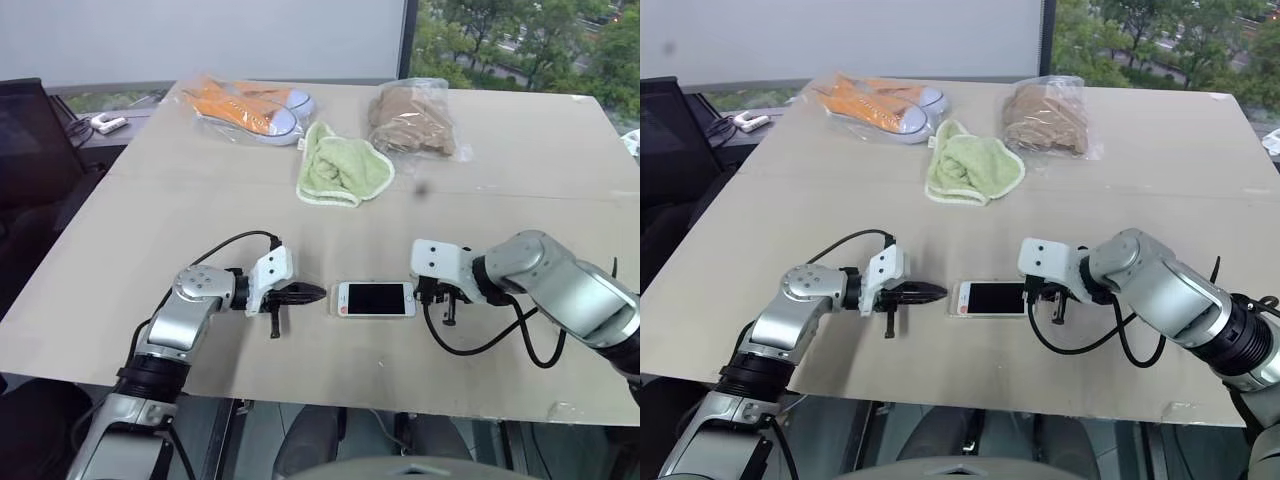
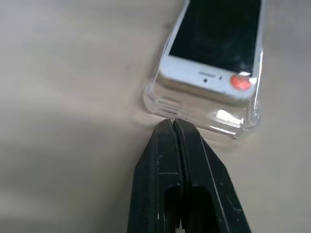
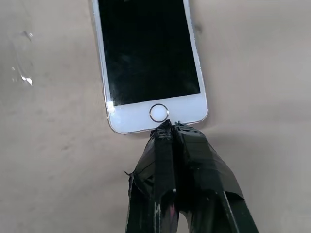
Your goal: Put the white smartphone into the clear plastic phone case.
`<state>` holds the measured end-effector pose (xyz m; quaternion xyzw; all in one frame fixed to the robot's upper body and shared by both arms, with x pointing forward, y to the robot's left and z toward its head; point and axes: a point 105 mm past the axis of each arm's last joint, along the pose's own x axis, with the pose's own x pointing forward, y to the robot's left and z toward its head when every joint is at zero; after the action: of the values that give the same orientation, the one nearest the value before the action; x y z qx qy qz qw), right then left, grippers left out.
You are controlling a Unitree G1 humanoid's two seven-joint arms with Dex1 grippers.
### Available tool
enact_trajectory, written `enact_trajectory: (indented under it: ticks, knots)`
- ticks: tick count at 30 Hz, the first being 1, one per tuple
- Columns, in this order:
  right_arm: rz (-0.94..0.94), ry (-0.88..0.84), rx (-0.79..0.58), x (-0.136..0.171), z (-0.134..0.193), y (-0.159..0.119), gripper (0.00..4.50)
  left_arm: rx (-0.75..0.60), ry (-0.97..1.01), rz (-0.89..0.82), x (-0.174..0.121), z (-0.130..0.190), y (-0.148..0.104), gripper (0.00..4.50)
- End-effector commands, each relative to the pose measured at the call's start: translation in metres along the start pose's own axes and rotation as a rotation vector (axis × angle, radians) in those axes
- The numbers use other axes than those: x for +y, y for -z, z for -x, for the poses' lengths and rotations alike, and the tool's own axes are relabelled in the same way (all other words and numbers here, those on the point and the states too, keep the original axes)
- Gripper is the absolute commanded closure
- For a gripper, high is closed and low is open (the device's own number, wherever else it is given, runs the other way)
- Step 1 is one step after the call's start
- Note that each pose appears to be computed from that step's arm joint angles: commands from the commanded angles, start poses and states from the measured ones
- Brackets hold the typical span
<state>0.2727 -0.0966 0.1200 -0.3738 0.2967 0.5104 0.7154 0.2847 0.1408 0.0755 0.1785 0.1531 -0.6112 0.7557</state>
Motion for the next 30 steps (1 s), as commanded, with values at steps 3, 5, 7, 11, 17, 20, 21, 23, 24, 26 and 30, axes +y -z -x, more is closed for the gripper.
enact_trajectory:
  ticks: [3,5,7,11,17,20,21,23,24,26,30]
  knots:
    - [0.024,0.027,-0.027,-0.002,0.007,-0.008,4.45,0.016,0.106,0.003,-0.012,-0.008,-0.002,4.5]
    - [0.016,0.037,-0.023,-0.004,0.008,-0.006,4.45,0.015,0.101,-0.007,-0.008,-0.012,-0.004,4.5]
    - [0.008,0.045,-0.018,-0.005,0.01,-0.004,4.45,0.011,0.092,-0.015,-0.006,-0.016,-0.005,4.5]
    - [-0.003,0.051,-0.007,-0.005,0.014,0.0,4.45,-0.005,0.088,-0.026,-0.005,-0.024,-0.007,4.5]
    - [-0.016,0.046,-0.006,-0.003,0.014,0.002,4.45,-0.018,0.064,-0.051,0.003,-0.036,-0.012,4.5]
    - [-0.021,0.041,-0.004,-0.002,0.012,0.002,4.45,-0.032,0.055,-0.061,0.007,-0.041,-0.015,4.5]
    - [-0.023,0.038,-0.004,-0.001,0.012,0.002,4.45,-0.036,0.057,-0.063,0.008,-0.043,-0.016,4.5]
    - [-0.027,0.037,-0.004,-0.001,0.011,0.002,4.45,-0.041,0.062,-0.064,0.008,-0.046,-0.017,4.5]
    - [-0.028,0.039,-0.003,-0.001,0.011,0.002,4.45,-0.043,0.063,-0.066,0.007,-0.047,-0.018,4.5]
    - [-0.034,0.056,-0.004,-0.004,0.013,0.002,4.45,-0.044,0.069,-0.067,0.007,-0.048,-0.017,4.5]
    - [-0.051,0.094,0.001,-0.013,0.025,0.006,4.45,-0.037,0.065,-0.067,0.007,-0.046,-0.015,4.5]
